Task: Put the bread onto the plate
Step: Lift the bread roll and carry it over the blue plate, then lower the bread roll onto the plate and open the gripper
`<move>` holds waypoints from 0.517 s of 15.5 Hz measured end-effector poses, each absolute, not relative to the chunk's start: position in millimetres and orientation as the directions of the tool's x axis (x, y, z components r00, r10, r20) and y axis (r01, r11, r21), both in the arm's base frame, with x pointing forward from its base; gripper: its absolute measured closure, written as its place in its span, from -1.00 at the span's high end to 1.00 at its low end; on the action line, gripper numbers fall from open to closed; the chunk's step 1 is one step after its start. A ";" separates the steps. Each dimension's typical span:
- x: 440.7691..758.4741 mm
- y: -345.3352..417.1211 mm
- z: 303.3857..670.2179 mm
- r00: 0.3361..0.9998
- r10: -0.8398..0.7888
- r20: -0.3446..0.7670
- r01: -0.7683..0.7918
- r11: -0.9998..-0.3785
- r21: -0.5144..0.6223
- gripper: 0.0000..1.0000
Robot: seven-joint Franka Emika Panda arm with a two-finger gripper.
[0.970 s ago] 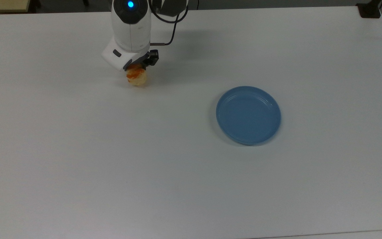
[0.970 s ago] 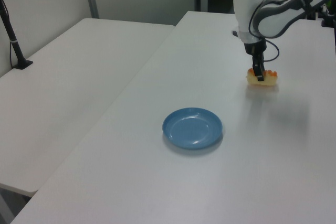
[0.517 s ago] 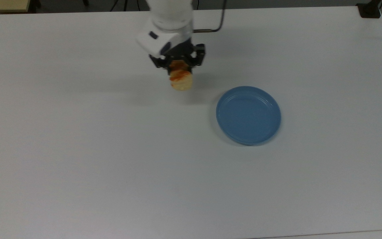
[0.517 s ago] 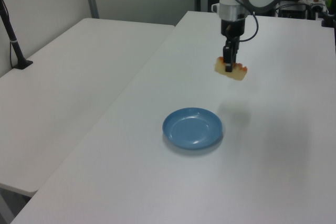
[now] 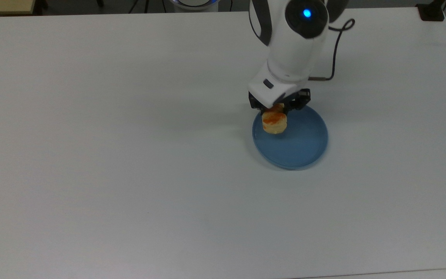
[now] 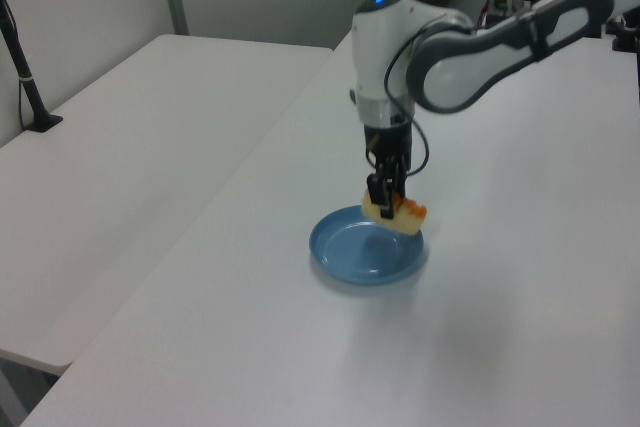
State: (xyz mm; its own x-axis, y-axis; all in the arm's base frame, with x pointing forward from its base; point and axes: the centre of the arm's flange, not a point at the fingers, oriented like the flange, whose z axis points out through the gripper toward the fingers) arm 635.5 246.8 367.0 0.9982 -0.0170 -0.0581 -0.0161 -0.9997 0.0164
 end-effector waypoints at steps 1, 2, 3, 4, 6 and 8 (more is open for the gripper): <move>638.9 254.0 354.2 0.997 -0.025 -0.066 -0.023 -0.999 0.026 0.19; 642.4 258.8 342.9 0.997 -0.036 -0.073 -0.033 -0.999 0.034 0.20; 646.0 262.5 331.8 0.996 -0.049 -0.079 -0.045 -0.998 0.042 0.20; 649.2 264.9 323.8 0.995 -0.064 -0.081 -0.060 -0.997 0.048 0.21; 654.5 268.0 317.7 0.994 -0.083 -0.078 -0.080 -0.996 0.050 0.37; 657.1 269.8 320.3 0.993 -0.089 -0.073 -0.086 -0.995 0.040 0.71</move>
